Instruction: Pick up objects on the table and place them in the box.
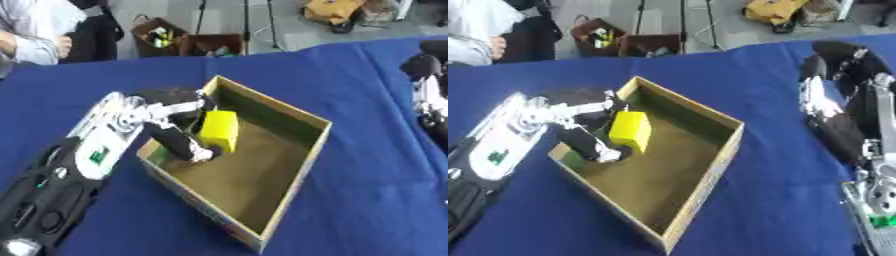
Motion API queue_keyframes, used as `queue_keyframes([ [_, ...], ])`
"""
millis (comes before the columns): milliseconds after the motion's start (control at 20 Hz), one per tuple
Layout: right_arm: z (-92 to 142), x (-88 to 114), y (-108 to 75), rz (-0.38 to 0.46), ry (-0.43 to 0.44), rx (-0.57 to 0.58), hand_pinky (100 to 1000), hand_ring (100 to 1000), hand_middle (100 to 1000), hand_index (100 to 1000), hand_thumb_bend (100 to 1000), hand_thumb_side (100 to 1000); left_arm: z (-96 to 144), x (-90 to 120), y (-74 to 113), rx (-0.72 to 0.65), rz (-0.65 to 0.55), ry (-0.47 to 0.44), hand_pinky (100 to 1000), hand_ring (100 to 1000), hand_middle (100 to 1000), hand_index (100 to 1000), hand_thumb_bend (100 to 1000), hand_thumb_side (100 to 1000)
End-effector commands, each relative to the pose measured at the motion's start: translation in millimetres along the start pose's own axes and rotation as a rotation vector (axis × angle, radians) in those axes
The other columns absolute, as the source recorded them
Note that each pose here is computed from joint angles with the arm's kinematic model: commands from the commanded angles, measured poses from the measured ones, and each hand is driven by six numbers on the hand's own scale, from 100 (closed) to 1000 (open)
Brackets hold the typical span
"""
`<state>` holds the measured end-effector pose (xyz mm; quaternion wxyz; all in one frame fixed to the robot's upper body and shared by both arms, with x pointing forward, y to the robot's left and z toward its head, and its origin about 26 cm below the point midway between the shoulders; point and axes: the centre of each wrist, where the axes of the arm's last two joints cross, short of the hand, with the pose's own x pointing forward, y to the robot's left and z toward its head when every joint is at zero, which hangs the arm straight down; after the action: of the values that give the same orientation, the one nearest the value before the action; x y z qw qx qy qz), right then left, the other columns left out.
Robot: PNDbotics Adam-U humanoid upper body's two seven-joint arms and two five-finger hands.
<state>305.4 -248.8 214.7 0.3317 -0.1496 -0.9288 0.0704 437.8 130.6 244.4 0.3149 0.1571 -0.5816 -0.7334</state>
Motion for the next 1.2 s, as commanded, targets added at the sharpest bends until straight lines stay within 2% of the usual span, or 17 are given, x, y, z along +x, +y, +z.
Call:
queue_keyframes([
  [50,-4,4,-1.2,-0.007,-0.017,-0.004,720,641,576,727,100,418,-1,0,11.2,-0.006,-0.036,0.011,100,234,340,503,100,406],
  [200,-4,5,-0.3,-0.009,-0.015,-0.003,720,641,576,727,100,419,-6,-1,10.9,-0.03,-0.041,0.021,100,278,378,536,100,411],
  [250,-4,5,-0.1,-0.01,-0.014,-0.003,720,641,576,726,100,419,-8,-1,11.4,-0.038,-0.046,0.022,100,320,415,579,100,430],
  [300,-4,5,0.0,-0.01,-0.014,-0.004,720,641,576,726,100,418,-9,-1,11.8,-0.049,-0.053,0.019,119,361,454,631,100,490],
  [350,-4,5,0.0,-0.009,-0.013,-0.004,721,641,576,726,100,418,-10,0,12.3,-0.061,-0.062,0.015,180,444,528,707,100,539],
  [400,-4,4,0.1,-0.009,-0.012,-0.004,721,641,576,726,100,418,-10,1,13.2,-0.075,-0.077,0.01,193,458,543,719,100,551],
  [450,-4,4,0.1,-0.009,-0.011,-0.005,721,642,576,726,100,418,-9,2,14.5,-0.086,-0.095,0.007,369,596,717,869,100,631],
  [500,-4,4,0.0,-0.008,-0.009,-0.005,721,642,576,726,100,418,-8,3,16.3,-0.097,-0.12,0.006,467,680,795,955,100,654],
  [550,-3,4,0.1,-0.008,-0.009,-0.005,721,642,576,726,100,418,-6,4,18.1,-0.105,-0.145,0.008,467,680,795,955,100,654],
  [600,-3,4,0.1,-0.008,-0.008,-0.005,721,642,576,726,100,418,-5,5,19.6,-0.114,-0.169,0.011,582,773,866,1000,100,692],
  [650,-3,4,0.1,-0.008,-0.007,-0.005,722,642,576,726,100,418,-4,6,21.1,-0.124,-0.191,0.014,633,814,907,1000,120,755],
  [750,-3,4,0.2,-0.008,-0.004,-0.005,722,642,576,726,100,418,-1,7,24.4,-0.141,-0.231,0.029,713,867,974,1000,284,860],
  [850,-3,4,0.4,-0.009,-0.005,-0.005,721,642,576,726,100,418,2,7,28.0,-0.141,-0.265,0.061,742,886,998,1000,383,936],
  [900,-3,4,0.4,-0.01,-0.005,-0.005,721,642,575,726,100,418,3,7,28.8,-0.137,-0.274,0.074,767,905,1000,1000,468,1000],
  [950,-3,4,0.3,-0.01,-0.004,-0.006,722,642,575,726,100,418,4,7,29.6,-0.133,-0.281,0.088,783,917,1000,1000,512,1000],
  [1200,-2,3,0.6,-0.011,0.001,-0.007,722,642,575,725,100,417,8,9,34.3,-0.077,-0.307,0.125,824,950,1000,1000,528,1000],
])
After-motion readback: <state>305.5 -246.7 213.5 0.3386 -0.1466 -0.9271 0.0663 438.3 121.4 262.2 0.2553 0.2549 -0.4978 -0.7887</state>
